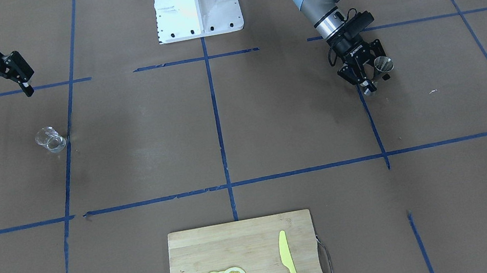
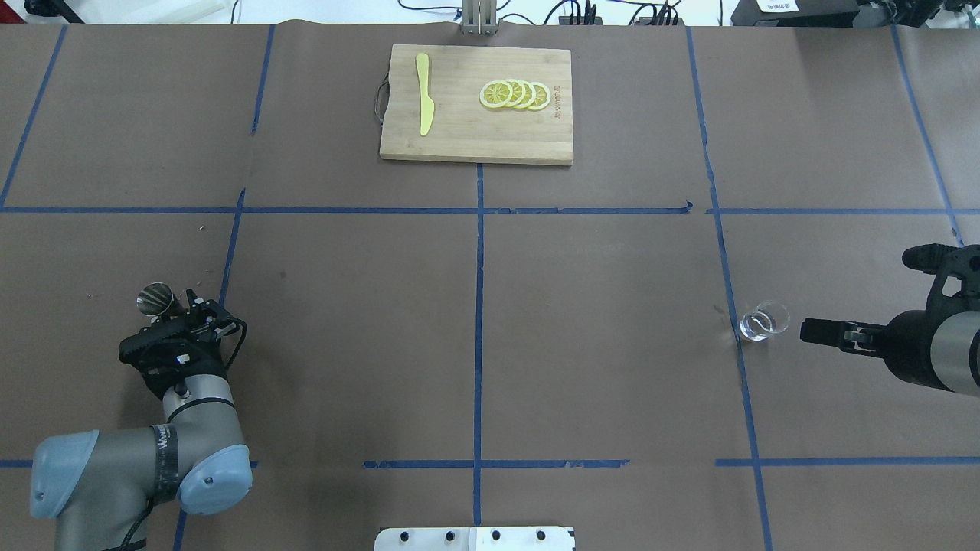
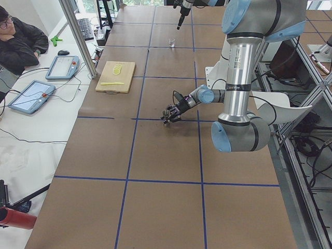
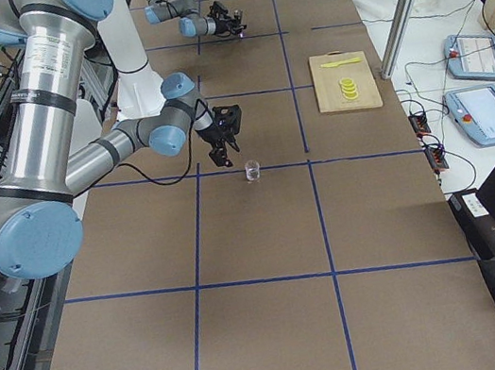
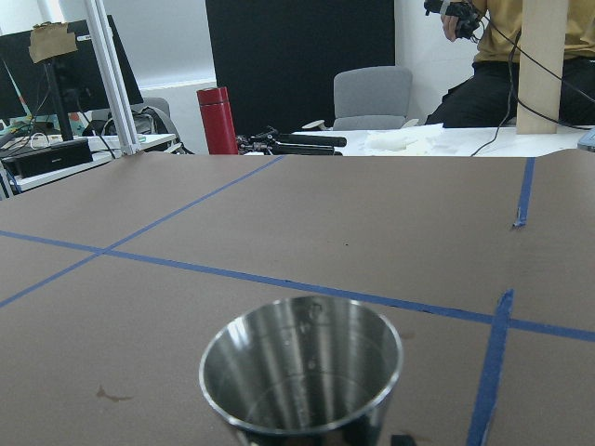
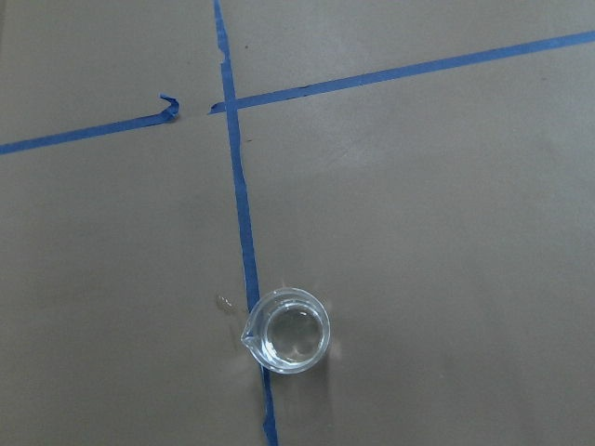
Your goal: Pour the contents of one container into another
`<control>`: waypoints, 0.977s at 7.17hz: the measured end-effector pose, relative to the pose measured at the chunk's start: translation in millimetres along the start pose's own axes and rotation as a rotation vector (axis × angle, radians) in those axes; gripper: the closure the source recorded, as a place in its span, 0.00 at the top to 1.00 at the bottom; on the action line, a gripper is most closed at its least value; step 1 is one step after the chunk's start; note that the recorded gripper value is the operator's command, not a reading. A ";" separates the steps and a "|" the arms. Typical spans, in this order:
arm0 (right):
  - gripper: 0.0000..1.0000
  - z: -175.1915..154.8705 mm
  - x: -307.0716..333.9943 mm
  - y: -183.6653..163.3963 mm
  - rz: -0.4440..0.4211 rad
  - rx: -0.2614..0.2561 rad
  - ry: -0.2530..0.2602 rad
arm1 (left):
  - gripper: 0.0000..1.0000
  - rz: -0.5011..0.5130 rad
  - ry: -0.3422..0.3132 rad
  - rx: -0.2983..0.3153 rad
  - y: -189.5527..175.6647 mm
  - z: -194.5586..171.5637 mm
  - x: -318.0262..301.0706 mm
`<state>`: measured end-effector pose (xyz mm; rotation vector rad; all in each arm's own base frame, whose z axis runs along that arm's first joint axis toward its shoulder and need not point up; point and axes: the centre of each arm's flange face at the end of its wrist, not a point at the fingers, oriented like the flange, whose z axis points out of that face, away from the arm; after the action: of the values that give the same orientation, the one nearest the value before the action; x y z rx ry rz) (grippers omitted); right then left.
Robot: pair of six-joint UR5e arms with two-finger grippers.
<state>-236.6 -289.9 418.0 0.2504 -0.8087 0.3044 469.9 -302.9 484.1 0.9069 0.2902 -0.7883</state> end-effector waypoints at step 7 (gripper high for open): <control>1.00 3.5 -8.8 12.1 -0.021 0.035 0.002 | 0.00 -0.088 0.050 0.008 -106.6 -16.1 27.9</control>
<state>-249.0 -281.4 415.0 0.2909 -0.7993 0.2994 414.0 -342.7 396.3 0.9268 0.3728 -0.8497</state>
